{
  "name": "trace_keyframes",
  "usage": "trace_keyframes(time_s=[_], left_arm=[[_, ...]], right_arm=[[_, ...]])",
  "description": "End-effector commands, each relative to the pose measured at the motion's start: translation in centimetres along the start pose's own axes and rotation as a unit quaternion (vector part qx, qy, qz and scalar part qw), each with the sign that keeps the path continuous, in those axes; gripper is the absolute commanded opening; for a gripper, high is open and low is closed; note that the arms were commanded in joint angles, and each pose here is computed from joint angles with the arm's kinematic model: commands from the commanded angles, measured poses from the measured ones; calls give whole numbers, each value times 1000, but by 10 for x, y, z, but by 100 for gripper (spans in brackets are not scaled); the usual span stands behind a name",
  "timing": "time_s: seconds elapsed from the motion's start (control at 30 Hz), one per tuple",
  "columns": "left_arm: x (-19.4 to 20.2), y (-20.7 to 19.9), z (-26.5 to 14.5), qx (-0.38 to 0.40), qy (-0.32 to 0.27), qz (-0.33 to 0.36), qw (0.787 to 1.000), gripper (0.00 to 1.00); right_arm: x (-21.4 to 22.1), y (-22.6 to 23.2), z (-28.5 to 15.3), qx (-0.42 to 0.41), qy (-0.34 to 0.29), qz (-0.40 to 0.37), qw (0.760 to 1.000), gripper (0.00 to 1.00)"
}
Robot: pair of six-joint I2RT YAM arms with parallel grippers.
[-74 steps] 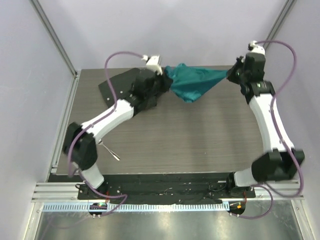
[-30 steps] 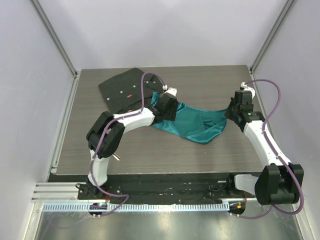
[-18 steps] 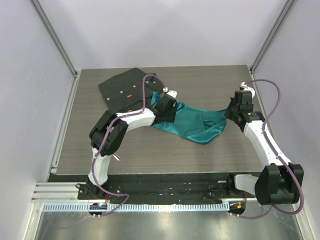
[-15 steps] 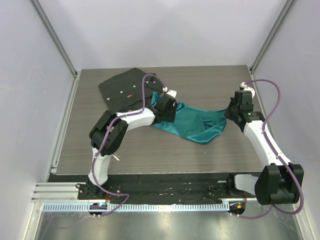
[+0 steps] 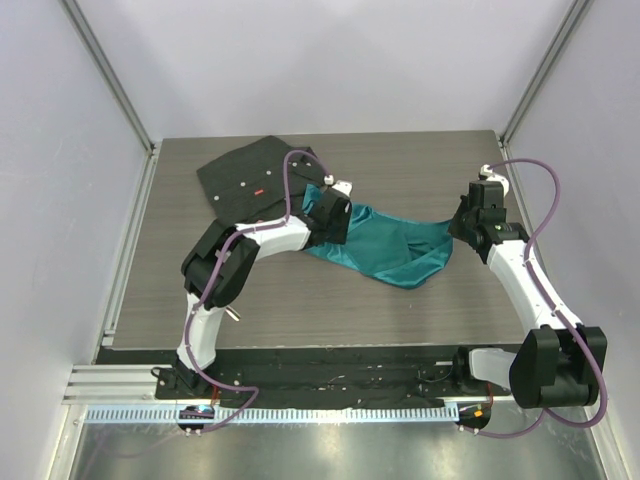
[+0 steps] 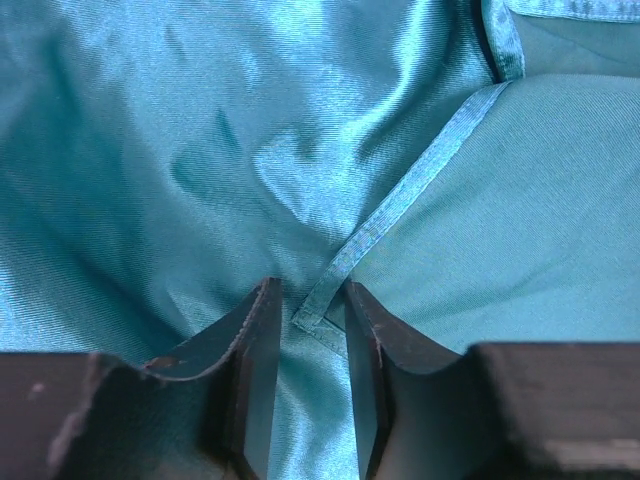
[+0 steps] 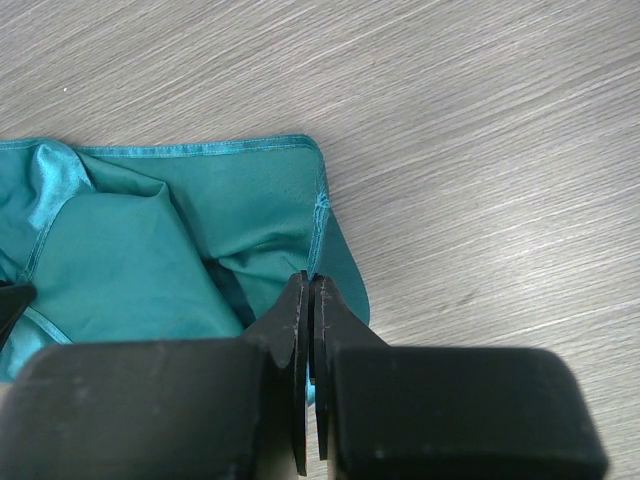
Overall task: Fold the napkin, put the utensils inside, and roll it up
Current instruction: Flatten the napkin out
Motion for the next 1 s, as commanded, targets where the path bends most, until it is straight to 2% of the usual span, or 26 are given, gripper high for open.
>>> trace_keyframes(time_s=[0.0, 0.1, 0.13, 0.3, 0.33, 0.4, 0.67, 0.83, 0.97], left_arm=[[-3, -2, 4, 12, -10, -10, 1000, 33], [-4, -1, 3, 9, -13, -10, 1000, 30], [-4, -1, 3, 10, -14, -10, 1000, 24], [-6, -2, -1, 13, -15, -12, 1000, 11], [-6, -2, -2, 14, -15, -12, 1000, 6], [-8, -3, -6, 15, -16, -16, 1000, 0], [-48, -6, -44, 14, -55, -27, 998, 1], [-90, -2, -92, 13, -110, -36, 993, 1], [-122, 6, -138, 18, -161, -51, 985, 0]], right_arm=[[-9, 4, 2, -6, -19, 6, 1000, 1], [-10, 5, 2, -8, -20, 6, 1000, 1], [-10, 5, 2, -7, -19, 5, 1000, 1], [-10, 5, 3, -7, -17, 5, 1000, 1], [-10, 5, 4, -5, -16, 5, 1000, 1], [-11, 5, 3, -5, -18, 4, 1000, 1], [-37, 13, -7, 5, -42, 5, 999, 1], [-70, 20, -23, 23, -85, 4, 996, 1], [-113, 32, -55, 14, -141, 10, 990, 1]])
Point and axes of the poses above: each gripper's point midway between its finger pads, its own z axis out along the fingers, its own y axis along the line the jaws close on, x = y × z, the point moved 10 cm from there along -z, back along the fingers, and after that the axes turned 5 degrees about z, right-handed, at the moved point
